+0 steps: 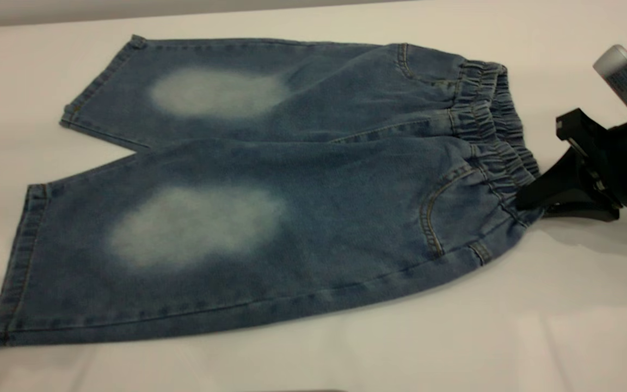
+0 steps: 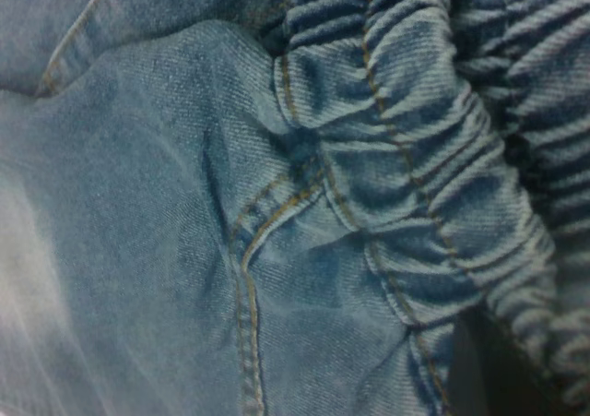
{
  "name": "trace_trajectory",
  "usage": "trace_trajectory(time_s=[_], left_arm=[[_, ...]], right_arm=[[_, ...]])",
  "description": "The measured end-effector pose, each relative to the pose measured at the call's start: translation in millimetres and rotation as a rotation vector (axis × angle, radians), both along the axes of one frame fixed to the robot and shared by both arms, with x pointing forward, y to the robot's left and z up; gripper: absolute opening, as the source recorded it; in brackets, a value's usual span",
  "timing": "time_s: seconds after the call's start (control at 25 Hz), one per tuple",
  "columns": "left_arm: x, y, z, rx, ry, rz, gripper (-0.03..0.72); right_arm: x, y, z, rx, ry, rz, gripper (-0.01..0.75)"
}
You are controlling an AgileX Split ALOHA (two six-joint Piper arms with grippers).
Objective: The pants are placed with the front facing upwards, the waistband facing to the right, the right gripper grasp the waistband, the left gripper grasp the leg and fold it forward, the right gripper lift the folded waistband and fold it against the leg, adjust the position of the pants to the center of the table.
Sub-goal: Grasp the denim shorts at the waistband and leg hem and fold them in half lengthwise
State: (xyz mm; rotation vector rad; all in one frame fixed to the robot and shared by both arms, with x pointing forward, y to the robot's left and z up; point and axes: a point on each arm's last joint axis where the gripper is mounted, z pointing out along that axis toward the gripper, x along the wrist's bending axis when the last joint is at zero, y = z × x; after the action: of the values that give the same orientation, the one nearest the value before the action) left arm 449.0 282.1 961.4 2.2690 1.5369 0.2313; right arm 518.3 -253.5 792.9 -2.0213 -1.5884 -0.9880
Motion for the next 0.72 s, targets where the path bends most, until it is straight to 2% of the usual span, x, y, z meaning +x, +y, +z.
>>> trace_trajectory(time_s=[0.32,0.52,0.72], left_arm=[[-6.4,-13.8,-40.5,0.21,0.144,-0.306,0.496],[2.5,-10.5,-61.8,0.281,0.158,-0.347,0.496],[9.4,-10.7,-86.7,0.286,0.188,-0.345,0.496]], right_arm=[[0.6,0.7,0.7,0.015,-0.004,-0.007,0.05],[0.9,1.5,1.6,0.023,-0.018,0.003,0.05],[0.9,1.6,1.7,0.022,-0.027,0.01,0.05]])
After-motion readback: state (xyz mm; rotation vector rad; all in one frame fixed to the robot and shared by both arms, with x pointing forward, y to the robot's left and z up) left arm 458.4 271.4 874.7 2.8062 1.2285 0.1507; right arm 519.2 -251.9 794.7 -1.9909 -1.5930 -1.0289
